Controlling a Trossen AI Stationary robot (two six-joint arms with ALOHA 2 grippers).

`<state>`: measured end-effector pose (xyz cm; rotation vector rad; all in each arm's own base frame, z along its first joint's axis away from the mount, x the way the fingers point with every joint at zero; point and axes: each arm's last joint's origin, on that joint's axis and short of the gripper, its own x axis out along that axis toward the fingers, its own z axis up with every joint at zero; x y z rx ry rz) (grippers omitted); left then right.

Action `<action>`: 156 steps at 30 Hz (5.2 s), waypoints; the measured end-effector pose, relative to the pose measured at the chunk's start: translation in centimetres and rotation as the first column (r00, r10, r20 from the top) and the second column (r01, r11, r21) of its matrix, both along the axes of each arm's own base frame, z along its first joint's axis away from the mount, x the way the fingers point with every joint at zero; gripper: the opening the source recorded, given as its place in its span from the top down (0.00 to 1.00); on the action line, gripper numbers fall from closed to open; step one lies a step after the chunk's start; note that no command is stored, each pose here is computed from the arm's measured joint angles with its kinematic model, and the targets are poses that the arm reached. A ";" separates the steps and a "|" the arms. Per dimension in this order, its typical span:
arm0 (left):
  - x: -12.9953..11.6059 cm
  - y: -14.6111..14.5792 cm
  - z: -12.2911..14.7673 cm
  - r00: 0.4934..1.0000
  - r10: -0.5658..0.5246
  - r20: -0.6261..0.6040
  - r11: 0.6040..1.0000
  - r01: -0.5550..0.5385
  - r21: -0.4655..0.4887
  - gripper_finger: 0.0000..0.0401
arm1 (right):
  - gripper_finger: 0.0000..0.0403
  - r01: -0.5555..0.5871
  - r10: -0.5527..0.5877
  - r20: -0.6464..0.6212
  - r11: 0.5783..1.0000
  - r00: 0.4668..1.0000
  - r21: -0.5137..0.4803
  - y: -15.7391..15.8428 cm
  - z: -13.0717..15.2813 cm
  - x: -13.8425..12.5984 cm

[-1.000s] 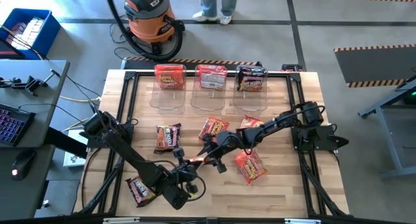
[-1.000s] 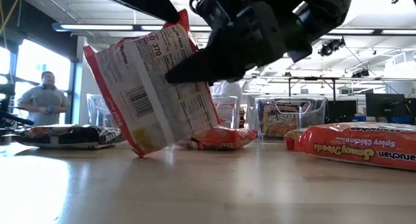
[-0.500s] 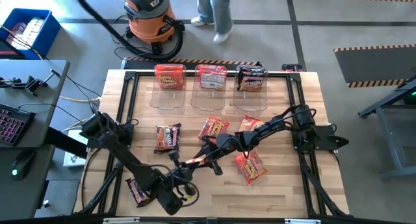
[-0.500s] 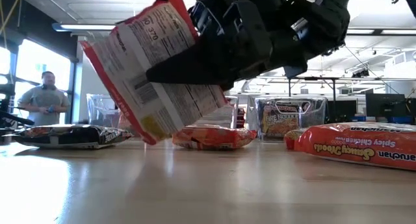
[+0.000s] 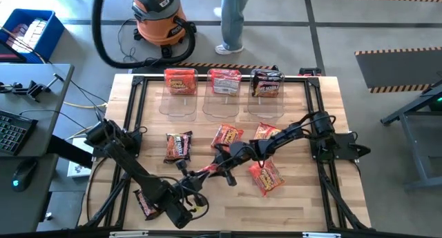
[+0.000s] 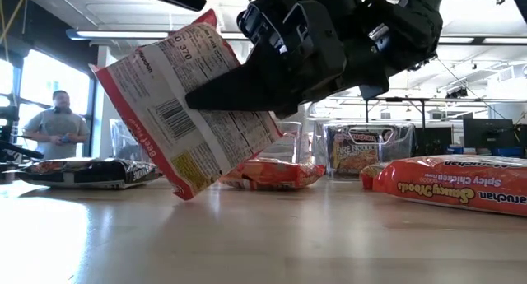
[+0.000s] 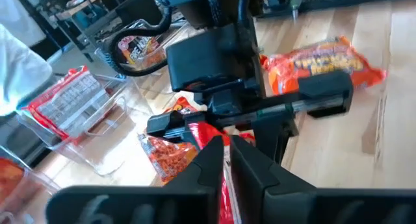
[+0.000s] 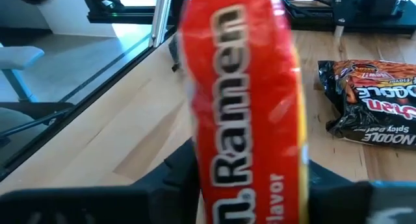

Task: Sort Maruchan noodles
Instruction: Put the red noodle pack into the middle transparent bin, then put the black noodle pack into the right transparent bin

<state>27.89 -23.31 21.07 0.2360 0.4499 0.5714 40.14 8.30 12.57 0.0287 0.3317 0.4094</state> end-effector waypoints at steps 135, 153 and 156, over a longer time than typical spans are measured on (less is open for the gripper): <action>-4.1 13.5 -4.8 0.979 -0.034 0.201 0.944 0.097 -0.314 1.00 | 0.98 0.156 -0.407 -0.366 0.819 0.837 -0.553 -24.6 19.6 -2.0; -3.2 13.1 -5.6 0.940 -0.281 0.193 0.906 0.327 -0.271 0.96 | 1.00 0.504 -0.465 0.228 0.848 0.855 -0.161 -15.9 9.5 -16.4; -1.6 12.4 -5.3 0.938 -0.316 0.139 0.918 0.340 -0.204 0.99 | 1.00 0.490 -0.464 0.224 0.869 0.857 -0.076 -14.9 8.9 -17.4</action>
